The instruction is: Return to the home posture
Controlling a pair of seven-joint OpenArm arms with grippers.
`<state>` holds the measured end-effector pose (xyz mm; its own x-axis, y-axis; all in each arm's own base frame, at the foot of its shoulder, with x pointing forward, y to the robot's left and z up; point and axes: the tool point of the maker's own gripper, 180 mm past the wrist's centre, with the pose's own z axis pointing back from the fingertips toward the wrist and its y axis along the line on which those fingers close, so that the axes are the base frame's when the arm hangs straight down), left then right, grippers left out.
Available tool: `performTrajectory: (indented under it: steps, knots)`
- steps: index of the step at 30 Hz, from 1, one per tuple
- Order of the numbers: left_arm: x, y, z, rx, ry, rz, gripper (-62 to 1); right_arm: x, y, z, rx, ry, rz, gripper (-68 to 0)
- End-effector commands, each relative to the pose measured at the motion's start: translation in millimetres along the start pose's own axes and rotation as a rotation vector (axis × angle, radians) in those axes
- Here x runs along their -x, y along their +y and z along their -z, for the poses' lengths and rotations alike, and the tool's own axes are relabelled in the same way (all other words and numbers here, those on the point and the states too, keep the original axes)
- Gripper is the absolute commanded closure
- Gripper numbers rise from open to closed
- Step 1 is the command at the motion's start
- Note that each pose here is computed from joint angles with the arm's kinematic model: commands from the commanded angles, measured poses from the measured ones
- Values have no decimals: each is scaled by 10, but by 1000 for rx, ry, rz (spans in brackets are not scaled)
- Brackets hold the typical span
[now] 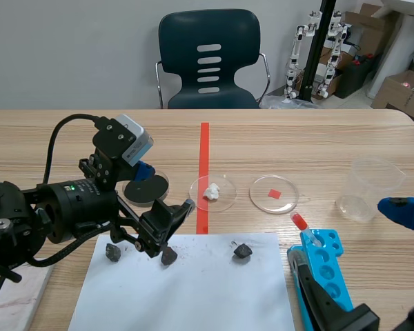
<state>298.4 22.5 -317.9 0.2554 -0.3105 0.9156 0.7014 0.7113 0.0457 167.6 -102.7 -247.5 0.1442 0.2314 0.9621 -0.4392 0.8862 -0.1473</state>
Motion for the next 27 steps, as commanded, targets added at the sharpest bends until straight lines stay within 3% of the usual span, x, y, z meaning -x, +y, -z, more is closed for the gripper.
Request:
performTrajectory:
  steps: [1, 23, 27]
  knots:
    - [-91, -17, 1, 3, -33, -6, -542, -66, -16, 18, -1, -28, -4, -679]
    - [-118, 14, 7, -4, -38, 3, -542, -66, -16, 18, -1, -28, -4, -679]
    - [-142, 96, -18, -24, -44, 0, -542, -66, -16, 18, -1, -28, -4, -679]
